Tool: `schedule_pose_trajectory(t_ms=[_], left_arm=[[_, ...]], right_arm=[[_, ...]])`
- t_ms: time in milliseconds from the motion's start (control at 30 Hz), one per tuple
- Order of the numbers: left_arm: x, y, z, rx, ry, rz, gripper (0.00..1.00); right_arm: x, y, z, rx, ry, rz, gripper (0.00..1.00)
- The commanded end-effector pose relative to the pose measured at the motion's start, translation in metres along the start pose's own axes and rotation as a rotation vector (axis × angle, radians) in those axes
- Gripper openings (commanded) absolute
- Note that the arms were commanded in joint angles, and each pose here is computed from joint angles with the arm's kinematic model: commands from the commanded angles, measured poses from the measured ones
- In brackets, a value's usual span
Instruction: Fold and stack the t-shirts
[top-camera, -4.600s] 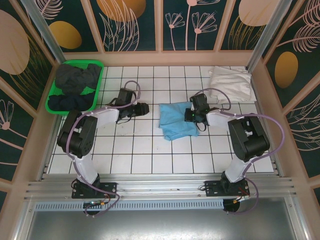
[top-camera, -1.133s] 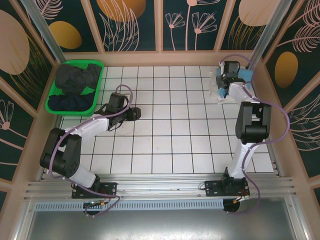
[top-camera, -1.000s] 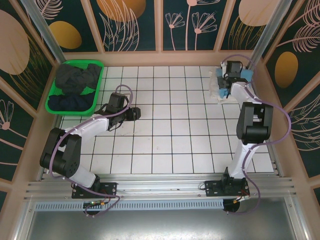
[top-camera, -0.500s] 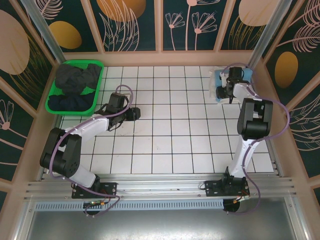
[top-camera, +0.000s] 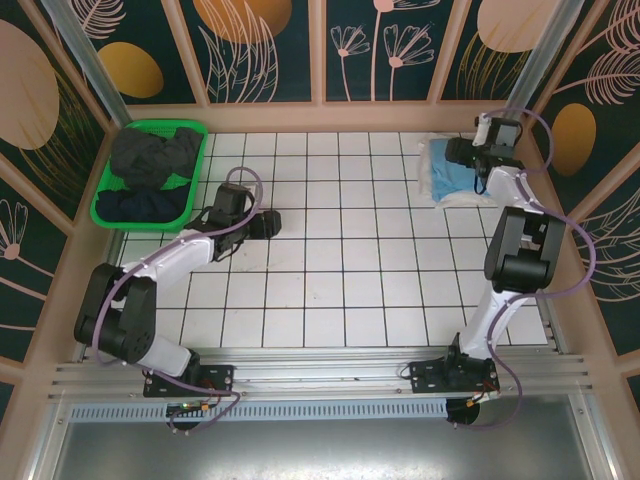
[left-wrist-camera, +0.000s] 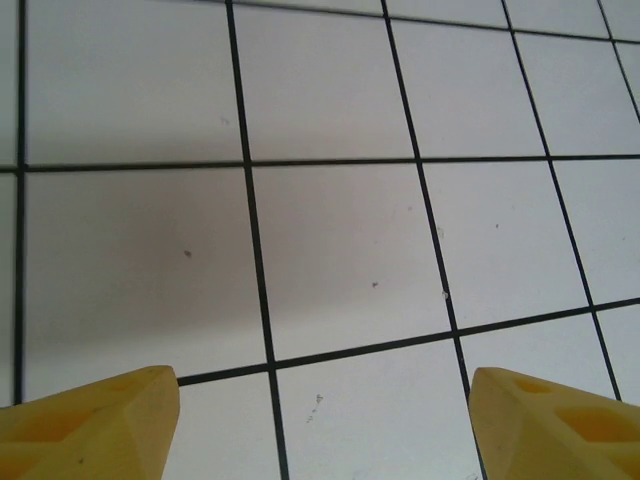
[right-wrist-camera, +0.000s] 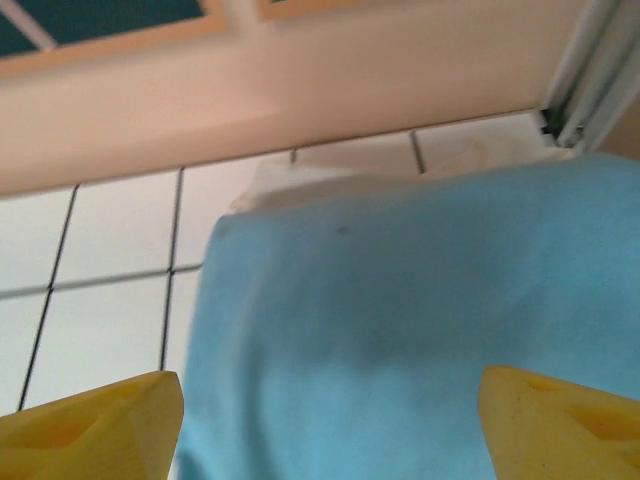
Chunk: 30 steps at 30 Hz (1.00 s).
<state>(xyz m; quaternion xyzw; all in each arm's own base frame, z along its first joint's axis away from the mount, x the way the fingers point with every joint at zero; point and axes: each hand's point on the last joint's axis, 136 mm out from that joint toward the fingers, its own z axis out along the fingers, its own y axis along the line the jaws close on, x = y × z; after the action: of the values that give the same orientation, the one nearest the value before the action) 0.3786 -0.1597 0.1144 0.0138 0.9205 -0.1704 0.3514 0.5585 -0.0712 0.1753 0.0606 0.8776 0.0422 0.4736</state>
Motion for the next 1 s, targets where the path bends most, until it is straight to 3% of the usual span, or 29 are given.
schedule_pose_trajectory(t_ms=[0,67,200,400,567,700,900,967], left_arm=[[-0.020,0.011,-0.020,-0.065,-0.097,-0.007,0.86],[-0.025,0.019,-0.030,-0.103,-0.147,-0.018,0.97],[-0.033,0.038,-0.048,-0.186,-0.242,-0.034,0.98],[-0.046,0.067,-0.080,-0.355,-0.385,-0.007,0.98],[-0.055,0.084,-0.105,-0.456,-0.509,-0.022,0.99],[-0.056,0.110,-0.115,-0.587,-0.570,-0.006,0.99],[-0.046,0.156,-0.106,-0.590,-0.624,-0.035,0.98],[-0.040,0.168,-0.094,-0.586,-0.609,-0.019,0.99]], right_arm=[[0.011,-0.026,0.040,0.056,-0.018,0.131,0.77],[0.027,-0.033,0.060,0.084,0.030,0.142,0.79],[0.050,-0.043,0.078,0.130,0.123,0.173,0.86],[-0.009,-0.030,0.026,0.130,-0.040,0.143,0.99],[-0.024,-0.019,-0.025,0.138,-0.161,0.081,0.99],[0.004,-0.010,-0.063,0.149,-0.200,0.058,0.99],[0.073,0.018,-0.129,0.075,-0.299,0.134,0.99],[0.093,0.030,-0.153,0.042,-0.416,0.094,0.99]])
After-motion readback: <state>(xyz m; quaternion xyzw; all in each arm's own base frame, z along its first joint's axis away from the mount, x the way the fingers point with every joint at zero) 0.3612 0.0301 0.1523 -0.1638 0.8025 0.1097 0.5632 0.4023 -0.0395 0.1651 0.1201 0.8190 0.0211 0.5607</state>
